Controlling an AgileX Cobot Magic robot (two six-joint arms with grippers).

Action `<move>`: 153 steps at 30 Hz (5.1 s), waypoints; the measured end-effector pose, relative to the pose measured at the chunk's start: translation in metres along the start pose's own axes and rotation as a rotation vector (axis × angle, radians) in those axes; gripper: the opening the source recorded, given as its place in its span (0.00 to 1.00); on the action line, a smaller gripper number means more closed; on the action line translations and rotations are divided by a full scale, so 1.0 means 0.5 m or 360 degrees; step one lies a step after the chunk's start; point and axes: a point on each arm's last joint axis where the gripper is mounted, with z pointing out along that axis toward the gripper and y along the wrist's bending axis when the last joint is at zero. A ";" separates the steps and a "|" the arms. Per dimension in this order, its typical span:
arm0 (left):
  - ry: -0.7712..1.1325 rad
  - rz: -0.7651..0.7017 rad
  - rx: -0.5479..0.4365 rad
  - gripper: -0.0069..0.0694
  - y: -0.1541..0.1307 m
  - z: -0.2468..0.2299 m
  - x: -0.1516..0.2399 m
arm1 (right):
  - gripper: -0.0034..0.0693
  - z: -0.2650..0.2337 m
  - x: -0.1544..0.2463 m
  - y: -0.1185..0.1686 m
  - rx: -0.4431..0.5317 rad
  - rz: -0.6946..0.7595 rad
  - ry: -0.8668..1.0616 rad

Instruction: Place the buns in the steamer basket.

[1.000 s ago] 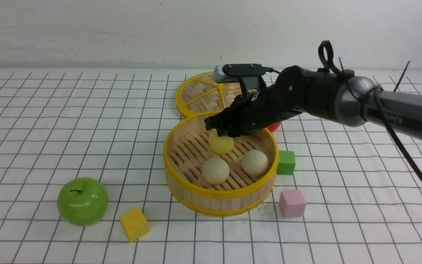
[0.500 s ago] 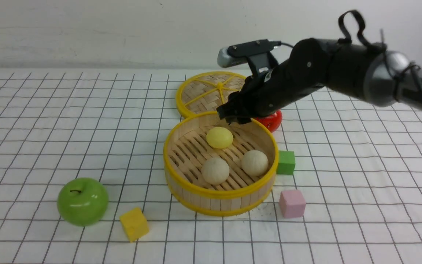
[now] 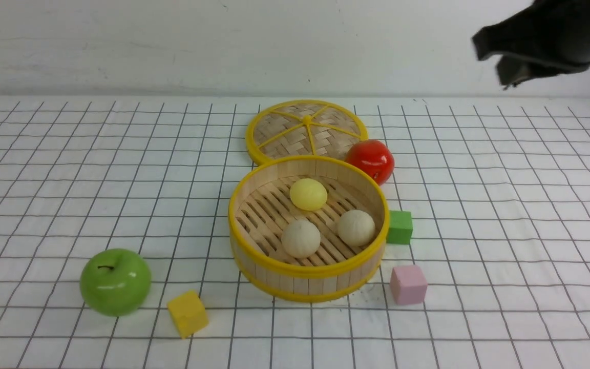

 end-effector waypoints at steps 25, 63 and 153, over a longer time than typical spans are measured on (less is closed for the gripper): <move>0.0000 0.0000 0.0000 0.28 0.000 0.000 0.000 | 0.02 -0.151 0.461 -0.063 -0.0028 0.0095 -0.0648; 0.0000 0.0000 0.0000 0.28 0.000 0.000 0.000 | 0.07 -0.204 0.501 -0.096 0.0240 0.0318 -0.0901; 0.0000 0.0001 0.0000 0.31 0.000 0.000 0.000 | 0.21 -0.016 0.729 -0.118 0.0538 0.0163 -0.0724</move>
